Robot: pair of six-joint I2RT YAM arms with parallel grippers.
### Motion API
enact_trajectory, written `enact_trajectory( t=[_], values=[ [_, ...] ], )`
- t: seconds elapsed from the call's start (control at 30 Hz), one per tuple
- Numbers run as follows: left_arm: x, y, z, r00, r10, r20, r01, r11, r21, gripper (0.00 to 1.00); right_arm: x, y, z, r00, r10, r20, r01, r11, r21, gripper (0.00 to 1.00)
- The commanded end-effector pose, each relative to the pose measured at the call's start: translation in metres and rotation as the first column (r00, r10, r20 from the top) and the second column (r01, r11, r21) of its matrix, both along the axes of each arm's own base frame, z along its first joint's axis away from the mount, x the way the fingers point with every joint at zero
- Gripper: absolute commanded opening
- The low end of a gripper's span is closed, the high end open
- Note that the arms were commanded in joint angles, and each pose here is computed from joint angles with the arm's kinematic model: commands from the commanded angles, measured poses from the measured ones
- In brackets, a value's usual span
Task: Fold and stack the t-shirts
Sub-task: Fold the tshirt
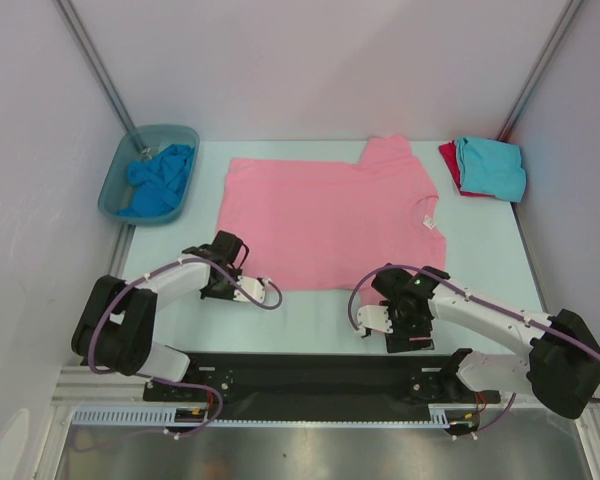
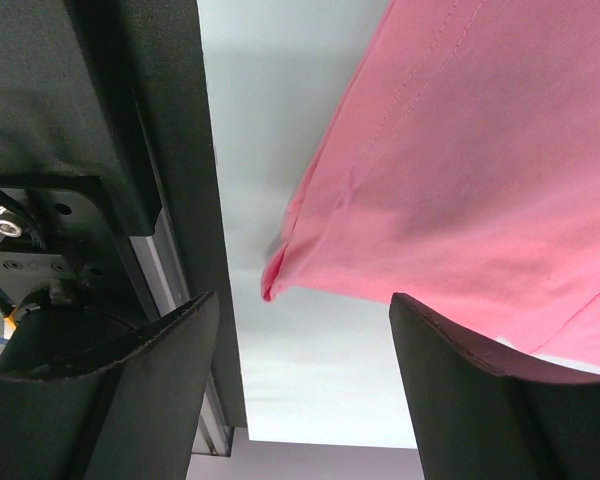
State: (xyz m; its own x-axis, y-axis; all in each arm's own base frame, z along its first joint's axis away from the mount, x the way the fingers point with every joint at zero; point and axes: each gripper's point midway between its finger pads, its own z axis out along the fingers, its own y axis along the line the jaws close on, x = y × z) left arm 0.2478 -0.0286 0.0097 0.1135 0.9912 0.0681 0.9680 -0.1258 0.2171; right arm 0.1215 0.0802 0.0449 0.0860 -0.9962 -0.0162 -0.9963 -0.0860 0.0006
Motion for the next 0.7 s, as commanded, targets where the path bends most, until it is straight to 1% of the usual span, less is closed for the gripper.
enact_trajectory(
  t=[0.0, 0.3, 0.5, 0.57, 0.63, 0.67],
  values=[
    [-0.012, 0.002, -0.018, 0.997, 0.003, -0.08, -0.003, 1.0, -0.009, 0.0, 0.002, 0.0, 0.001, 1.0, -0.002, 0.007, 0.002, 1.0, -0.006, 0.75],
    [-0.011, -0.002, -0.017, 0.996, 0.013, -0.083, -0.015, 1.0, -0.028, 0.0, -0.004, -0.005, -0.002, 1.0, -0.013, -0.016, 0.013, 1.0, -0.015, 0.76],
    [-0.008, -0.003, -0.015, 0.997, 0.019, -0.076, -0.022, 0.999, -0.033, 0.0, -0.004, -0.006, -0.007, 1.0, -0.011, -0.014, 0.011, 1.0, -0.015, 0.79],
    [-0.006, -0.003, -0.014, 0.997, 0.019, -0.072, -0.022, 0.999, -0.035, 0.0, -0.003, -0.008, -0.011, 1.0, -0.01, -0.006, 0.01, 1.0, -0.021, 0.79],
    [-0.005, -0.005, -0.012, 0.998, 0.019, -0.065, -0.021, 0.999, -0.039, 0.0, -0.004, -0.01, -0.019, 1.0, -0.01, -0.001, 0.01, 1.0, -0.019, 0.77],
    [-0.005, -0.005, -0.011, 0.998, 0.016, -0.064, -0.018, 0.999, -0.039, 0.0, 0.002, -0.011, -0.02, 0.999, -0.01, 0.033, 0.011, 1.0, -0.028, 0.76]
  ],
)
